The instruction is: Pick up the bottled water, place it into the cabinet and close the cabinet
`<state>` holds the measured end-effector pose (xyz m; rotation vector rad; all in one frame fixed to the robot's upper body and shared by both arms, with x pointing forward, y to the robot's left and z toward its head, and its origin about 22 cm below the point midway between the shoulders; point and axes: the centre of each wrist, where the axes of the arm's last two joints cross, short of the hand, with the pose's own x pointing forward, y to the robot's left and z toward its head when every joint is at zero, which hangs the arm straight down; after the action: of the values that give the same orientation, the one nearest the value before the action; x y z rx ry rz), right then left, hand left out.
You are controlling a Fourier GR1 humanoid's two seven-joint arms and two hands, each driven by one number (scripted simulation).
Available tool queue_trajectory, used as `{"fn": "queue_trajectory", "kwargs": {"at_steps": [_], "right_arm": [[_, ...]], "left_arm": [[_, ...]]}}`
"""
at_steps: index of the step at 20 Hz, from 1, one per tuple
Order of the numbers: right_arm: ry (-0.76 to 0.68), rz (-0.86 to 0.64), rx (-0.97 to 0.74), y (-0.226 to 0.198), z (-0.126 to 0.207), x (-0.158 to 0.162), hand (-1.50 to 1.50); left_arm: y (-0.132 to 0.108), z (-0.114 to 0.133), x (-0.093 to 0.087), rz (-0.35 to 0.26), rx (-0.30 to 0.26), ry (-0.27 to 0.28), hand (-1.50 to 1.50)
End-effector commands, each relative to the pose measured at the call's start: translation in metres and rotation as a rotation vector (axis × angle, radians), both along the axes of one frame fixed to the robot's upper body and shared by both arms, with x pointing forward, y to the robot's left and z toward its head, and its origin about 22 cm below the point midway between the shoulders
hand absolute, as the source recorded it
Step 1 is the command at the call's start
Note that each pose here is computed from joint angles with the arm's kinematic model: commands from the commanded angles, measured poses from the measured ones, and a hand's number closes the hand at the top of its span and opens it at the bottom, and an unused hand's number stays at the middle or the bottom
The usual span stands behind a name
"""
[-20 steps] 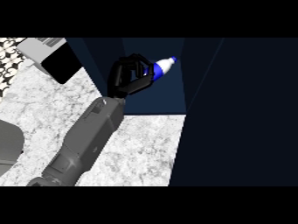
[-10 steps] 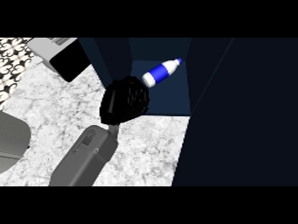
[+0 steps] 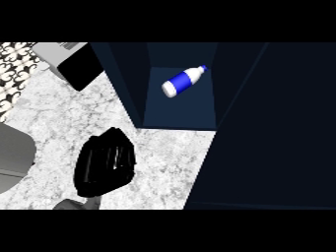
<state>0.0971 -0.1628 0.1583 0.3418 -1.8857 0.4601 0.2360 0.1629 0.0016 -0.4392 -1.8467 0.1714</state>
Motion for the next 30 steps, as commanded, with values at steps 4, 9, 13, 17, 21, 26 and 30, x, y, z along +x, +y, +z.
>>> {"fn": "queue_trajectory", "kwargs": {"at_steps": [4, 9, 13, 17, 21, 26, 30], "right_arm": [[0.009, 0.212, 0.041, 0.009, 0.028, -0.021, 1.50], [0.014, 0.218, 0.026, 0.025, 0.030, -0.014, 1.50], [0.003, 0.204, 0.054, 0.043, 0.033, 0.000, 1.50], [-0.022, 0.172, 0.056, 0.065, 0.050, 0.014, 1.50], [-0.010, 0.140, 0.092, 0.095, 0.058, 0.037, 1.50], [0.033, 0.082, 0.103, 0.111, 0.066, 0.092, 1.50], [0.031, 0.066, 0.098, 0.120, 0.083, 0.118, 1.50]], "left_arm": [[0.033, 0.017, -0.066, 0.061, 0.005, -0.011, 1.50], [0.055, 0.030, -0.101, 0.095, 0.013, -0.023, 1.50], [0.070, 0.029, -0.128, 0.079, -0.002, -0.016, 1.50], [0.092, 0.043, -0.130, 0.116, 0.024, -0.048, 1.50], [0.113, 0.048, -0.158, 0.105, 0.004, -0.036, 1.50], [0.120, 0.044, -0.165, 0.132, -0.018, -0.035, 1.50], [0.146, 0.045, -0.177, 0.132, -0.003, -0.036, 1.50]]}}
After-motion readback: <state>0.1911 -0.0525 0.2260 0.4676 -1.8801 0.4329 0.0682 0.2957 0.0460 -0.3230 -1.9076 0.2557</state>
